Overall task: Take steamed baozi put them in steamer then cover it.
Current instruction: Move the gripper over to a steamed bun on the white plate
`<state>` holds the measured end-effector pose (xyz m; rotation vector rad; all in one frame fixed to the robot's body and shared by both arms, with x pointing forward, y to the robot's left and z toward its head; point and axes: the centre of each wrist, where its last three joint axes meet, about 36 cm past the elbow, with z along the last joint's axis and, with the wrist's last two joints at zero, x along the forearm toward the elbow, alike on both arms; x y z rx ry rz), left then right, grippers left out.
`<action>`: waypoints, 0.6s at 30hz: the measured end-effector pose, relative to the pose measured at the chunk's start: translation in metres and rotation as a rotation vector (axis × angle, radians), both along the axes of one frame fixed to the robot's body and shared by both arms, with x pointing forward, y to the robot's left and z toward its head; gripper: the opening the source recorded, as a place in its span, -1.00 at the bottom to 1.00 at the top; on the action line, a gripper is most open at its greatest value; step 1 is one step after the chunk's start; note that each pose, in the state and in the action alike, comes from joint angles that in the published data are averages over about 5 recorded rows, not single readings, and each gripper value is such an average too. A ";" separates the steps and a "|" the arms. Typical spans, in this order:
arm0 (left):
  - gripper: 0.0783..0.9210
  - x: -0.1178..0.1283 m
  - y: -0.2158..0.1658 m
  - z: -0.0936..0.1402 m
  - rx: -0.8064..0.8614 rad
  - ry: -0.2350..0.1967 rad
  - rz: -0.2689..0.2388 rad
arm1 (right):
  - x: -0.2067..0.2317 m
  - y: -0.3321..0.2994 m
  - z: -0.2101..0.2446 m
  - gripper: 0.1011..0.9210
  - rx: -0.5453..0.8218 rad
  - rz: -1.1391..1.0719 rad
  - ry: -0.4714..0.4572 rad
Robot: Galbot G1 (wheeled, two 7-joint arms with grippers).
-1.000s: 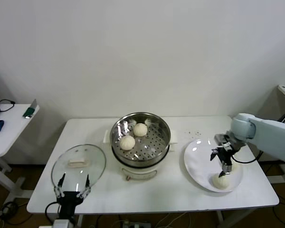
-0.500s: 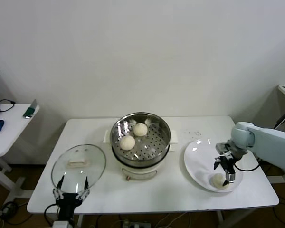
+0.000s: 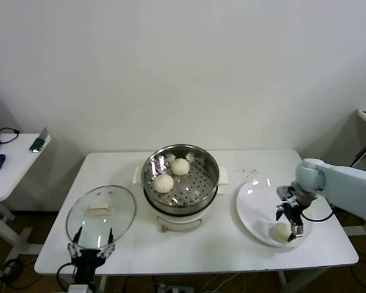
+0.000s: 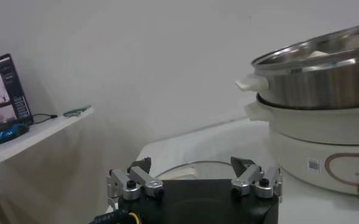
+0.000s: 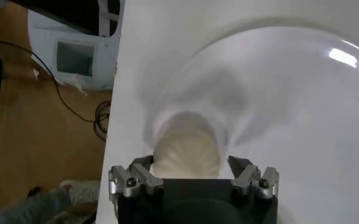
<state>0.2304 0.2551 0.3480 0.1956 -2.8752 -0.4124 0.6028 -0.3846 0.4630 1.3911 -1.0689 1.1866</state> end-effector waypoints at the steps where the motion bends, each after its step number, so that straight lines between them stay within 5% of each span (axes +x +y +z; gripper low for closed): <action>1: 0.77 0.000 0.000 0.000 0.000 0.000 0.000 | 0.000 0.000 0.000 0.71 -0.002 0.001 0.001; 18: 0.77 -0.001 0.002 -0.002 0.004 0.003 0.003 | 0.003 0.005 -0.006 0.53 -0.016 0.012 0.013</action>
